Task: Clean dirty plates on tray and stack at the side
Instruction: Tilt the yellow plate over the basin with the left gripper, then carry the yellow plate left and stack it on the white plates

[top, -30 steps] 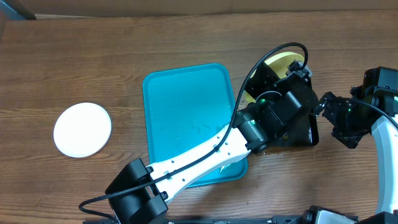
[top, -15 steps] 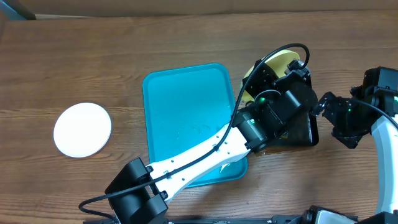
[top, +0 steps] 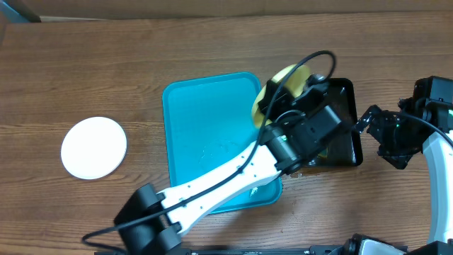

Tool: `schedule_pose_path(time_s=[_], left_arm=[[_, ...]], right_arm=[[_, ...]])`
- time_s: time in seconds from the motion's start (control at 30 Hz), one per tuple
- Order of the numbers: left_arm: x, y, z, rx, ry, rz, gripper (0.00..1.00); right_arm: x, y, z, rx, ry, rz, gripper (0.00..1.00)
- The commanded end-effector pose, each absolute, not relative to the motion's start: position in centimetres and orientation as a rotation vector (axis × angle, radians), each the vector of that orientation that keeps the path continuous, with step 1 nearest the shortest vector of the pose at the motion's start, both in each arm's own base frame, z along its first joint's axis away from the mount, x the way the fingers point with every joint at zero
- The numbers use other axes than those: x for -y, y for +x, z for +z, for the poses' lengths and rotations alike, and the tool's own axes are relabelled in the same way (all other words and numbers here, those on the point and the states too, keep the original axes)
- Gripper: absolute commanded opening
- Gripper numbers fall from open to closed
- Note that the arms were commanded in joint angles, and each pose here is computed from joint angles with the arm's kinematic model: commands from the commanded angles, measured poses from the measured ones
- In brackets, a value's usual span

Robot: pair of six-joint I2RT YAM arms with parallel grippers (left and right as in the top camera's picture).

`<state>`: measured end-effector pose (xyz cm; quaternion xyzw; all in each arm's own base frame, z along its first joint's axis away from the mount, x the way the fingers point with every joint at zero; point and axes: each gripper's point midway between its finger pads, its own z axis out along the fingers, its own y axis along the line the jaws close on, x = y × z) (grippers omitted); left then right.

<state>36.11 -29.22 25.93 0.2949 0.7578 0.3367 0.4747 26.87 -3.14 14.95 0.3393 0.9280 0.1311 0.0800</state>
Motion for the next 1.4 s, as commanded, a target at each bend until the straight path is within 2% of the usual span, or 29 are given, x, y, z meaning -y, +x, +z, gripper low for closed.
schedule_pose_path(time_s=[0.0,0.13,0.43,0.63,0.77,1.0,1.23,1.37], left_arm=[[25.1,34.5,28.7,-2.064,0.341,0.389,0.04],[15.3,32.0,28.1,-2.338,-0.043,0.262,0.04],[-5.5,25.8,28.6,-2.456,-0.772,0.492,0.04],[-14.9,21.9,24.1,-2.474,-1.207,0.51,0.04],[-17.5,21.5,18.9,-2.47,-1.367,0.242,0.04],[-21.1,21.1,12.7,-2.425,-1.438,0.11,0.04],[-22.0,21.8,8.8,-2.488,-1.442,0.111,0.04],[-22.6,22.4,8.4,-2.476,-1.436,0.115,0.05]], right_arm=[[3.2,26.8,15.1,-2.78,0.99,0.386,0.99],[3.2,26.8,15.0,-2.783,0.991,0.386,0.99],[3.2,26.7,15.1,-2.783,0.991,0.385,0.99],[3.2,26.7,15.0,-2.785,0.992,0.385,0.99],[3.2,26.7,15.0,-2.785,0.992,0.385,0.99],[3.2,26.7,15.1,-2.783,0.991,0.386,0.99],[3.2,26.7,15.0,-2.784,0.992,0.386,0.99],[3.2,26.6,15.0,-2.788,0.994,0.386,0.99]])
